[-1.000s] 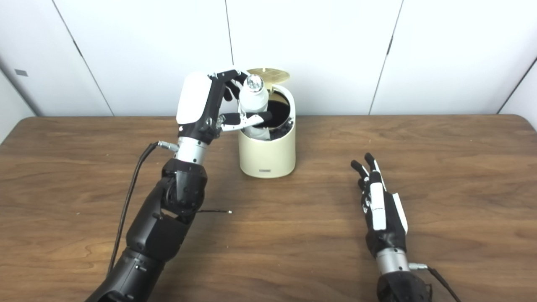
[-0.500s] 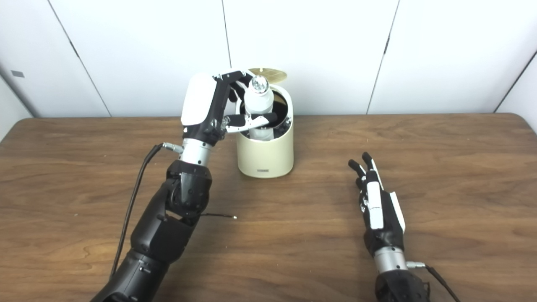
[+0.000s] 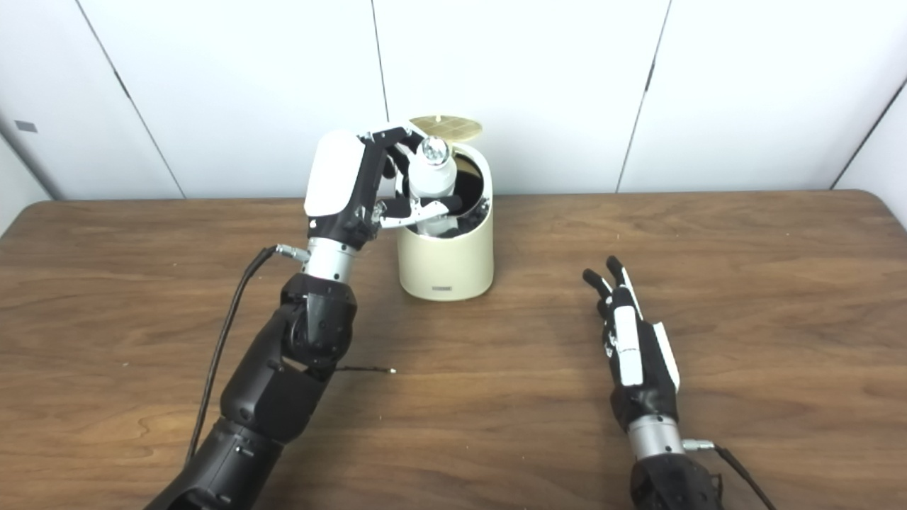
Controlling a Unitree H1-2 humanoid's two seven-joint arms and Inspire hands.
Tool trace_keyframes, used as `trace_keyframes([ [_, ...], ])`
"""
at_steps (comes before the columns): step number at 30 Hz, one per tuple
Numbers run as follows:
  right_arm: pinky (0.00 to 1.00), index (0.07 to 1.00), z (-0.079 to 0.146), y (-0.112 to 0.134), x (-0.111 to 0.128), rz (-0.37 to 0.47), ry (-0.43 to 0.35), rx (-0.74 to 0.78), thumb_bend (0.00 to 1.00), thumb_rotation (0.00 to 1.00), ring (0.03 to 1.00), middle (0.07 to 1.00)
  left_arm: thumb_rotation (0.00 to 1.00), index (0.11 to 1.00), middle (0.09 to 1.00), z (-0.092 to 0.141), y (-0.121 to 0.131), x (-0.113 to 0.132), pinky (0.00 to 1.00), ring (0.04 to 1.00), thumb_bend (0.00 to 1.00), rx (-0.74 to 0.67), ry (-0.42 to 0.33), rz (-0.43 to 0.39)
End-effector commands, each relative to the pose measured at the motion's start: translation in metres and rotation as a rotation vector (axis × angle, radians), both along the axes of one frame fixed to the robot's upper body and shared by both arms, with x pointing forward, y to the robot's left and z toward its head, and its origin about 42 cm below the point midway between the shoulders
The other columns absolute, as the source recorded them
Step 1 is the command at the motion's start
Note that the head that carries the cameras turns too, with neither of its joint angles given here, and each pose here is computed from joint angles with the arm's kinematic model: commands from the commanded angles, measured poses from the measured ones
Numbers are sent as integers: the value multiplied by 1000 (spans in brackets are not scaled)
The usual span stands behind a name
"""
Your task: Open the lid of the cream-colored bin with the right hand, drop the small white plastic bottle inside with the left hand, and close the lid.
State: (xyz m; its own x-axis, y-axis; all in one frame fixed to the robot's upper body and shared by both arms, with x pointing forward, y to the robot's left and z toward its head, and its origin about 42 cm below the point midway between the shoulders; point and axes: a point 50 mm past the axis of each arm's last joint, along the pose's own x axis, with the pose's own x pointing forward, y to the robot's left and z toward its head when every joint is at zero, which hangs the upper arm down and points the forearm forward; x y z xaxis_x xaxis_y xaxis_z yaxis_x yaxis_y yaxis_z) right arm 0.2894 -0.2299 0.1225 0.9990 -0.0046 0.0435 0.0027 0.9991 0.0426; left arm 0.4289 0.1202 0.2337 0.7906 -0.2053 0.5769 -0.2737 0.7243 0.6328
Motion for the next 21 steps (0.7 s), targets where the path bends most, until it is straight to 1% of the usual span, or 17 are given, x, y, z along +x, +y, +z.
trace_keyframes([
  [1,1000,986,1,10,2,42,9,7,622,1000,998,903,0,490,545,25,-4,6,350,420,472,10,-97,-18],
  [7,1000,987,2,8,1,43,16,3,631,1000,999,905,0,497,541,23,-2,5,341,414,473,17,-75,-6],
  [11,1000,985,1,7,2,39,13,17,627,1000,994,896,0,513,539,24,-2,2,361,415,475,9,-83,-4],
  [13,1000,983,1,7,2,38,12,20,625,1000,990,888,0,492,518,24,-2,2,438,429,499,15,-87,-4],
  [14,1000,983,0,7,2,39,13,22,625,1000,989,885,0,488,514,24,-2,1,451,433,502,16,-86,-5],
  [16,1000,987,0,7,2,42,15,22,623,1000,990,884,0,487,509,25,-2,1,493,545,519,12,-82,-7],
  [17,1000,987,0,8,2,38,15,18,622,1000,991,883,0,487,508,25,-2,1,500,561,521,9,-82,-6],
  [18,1000,983,0,7,1,37,15,16,620,1000,986,878,26,490,560,25,-1,0,508,575,522,10,-81,-4],
  [19,1000,982,0,7,1,36,15,14,616,1000,985,876,10,562,596,25,-1,0,512,587,783,10,-80,-2],
  [20,1000,982,0,7,1,37,12,11,615,1000,985,876,5,587,609,25,-1,0,513,591,872,11,-83,0],
  [21,1000,984,0,7,1,39,11,9,615,1000,984,878,18,605,620,25,-1,0,520,600,932,11,-85,0],
])
